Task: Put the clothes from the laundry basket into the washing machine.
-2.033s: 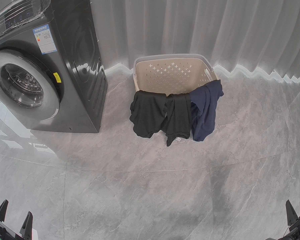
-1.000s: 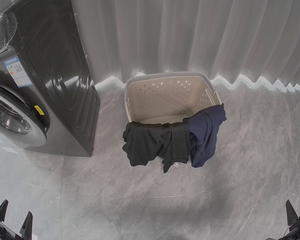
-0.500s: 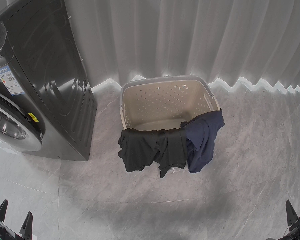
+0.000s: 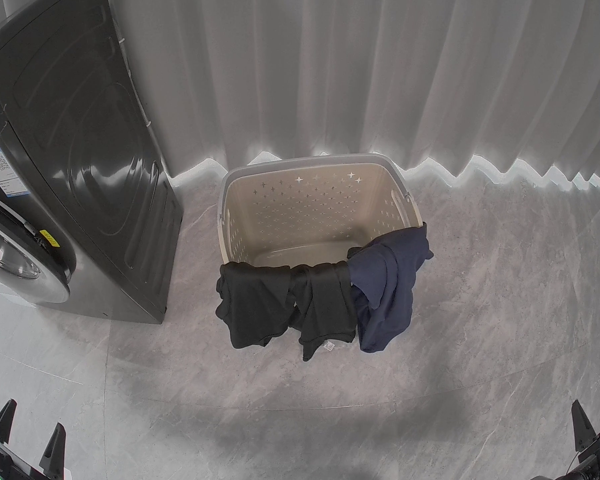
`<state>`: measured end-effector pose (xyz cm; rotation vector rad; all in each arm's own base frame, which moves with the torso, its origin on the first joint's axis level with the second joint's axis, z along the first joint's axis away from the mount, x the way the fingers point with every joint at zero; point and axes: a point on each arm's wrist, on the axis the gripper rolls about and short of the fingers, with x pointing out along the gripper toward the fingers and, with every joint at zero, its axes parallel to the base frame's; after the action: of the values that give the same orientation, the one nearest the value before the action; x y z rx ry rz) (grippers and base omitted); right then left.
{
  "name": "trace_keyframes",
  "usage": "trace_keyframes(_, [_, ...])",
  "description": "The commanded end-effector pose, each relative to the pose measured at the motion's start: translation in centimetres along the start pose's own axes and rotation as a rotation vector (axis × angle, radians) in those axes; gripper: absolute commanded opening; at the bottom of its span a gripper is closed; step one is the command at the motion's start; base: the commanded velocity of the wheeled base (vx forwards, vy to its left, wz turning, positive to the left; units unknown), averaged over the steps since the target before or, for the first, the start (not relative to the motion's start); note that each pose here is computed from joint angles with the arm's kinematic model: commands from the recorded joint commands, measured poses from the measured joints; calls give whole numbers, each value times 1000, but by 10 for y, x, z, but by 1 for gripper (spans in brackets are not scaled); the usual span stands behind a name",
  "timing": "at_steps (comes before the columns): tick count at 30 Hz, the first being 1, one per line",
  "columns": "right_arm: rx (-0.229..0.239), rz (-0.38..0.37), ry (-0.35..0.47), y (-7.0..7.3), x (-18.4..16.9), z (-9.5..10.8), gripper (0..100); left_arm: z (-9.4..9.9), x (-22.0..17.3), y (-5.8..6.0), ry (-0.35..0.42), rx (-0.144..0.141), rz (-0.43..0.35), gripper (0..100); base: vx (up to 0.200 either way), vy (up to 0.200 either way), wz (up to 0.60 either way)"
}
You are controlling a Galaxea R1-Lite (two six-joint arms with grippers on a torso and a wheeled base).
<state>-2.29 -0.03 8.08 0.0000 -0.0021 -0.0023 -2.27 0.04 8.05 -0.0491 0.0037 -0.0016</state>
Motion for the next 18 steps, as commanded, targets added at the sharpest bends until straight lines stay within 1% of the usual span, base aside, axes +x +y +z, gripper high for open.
trace_keyframes(1, [0, 1, 1, 0, 0, -5, 100, -5, 0, 0, 1, -1, 0, 100, 200, 0, 0])
trace_keyframes(9, [0, 1, 1, 0, 0, -5, 100, -5, 0, 0, 1, -3, 0, 100, 200, 0, 0])
trace_keyframes(15, [0, 1, 1, 0, 0, -5, 100, -5, 0, 0, 1, -3, 0, 100, 0, 0, 0])
trace_keyframes(18, [0, 1, 1, 0, 0, -5, 100, -5, 0, 0, 1, -3, 0, 100, 200, 0, 0])
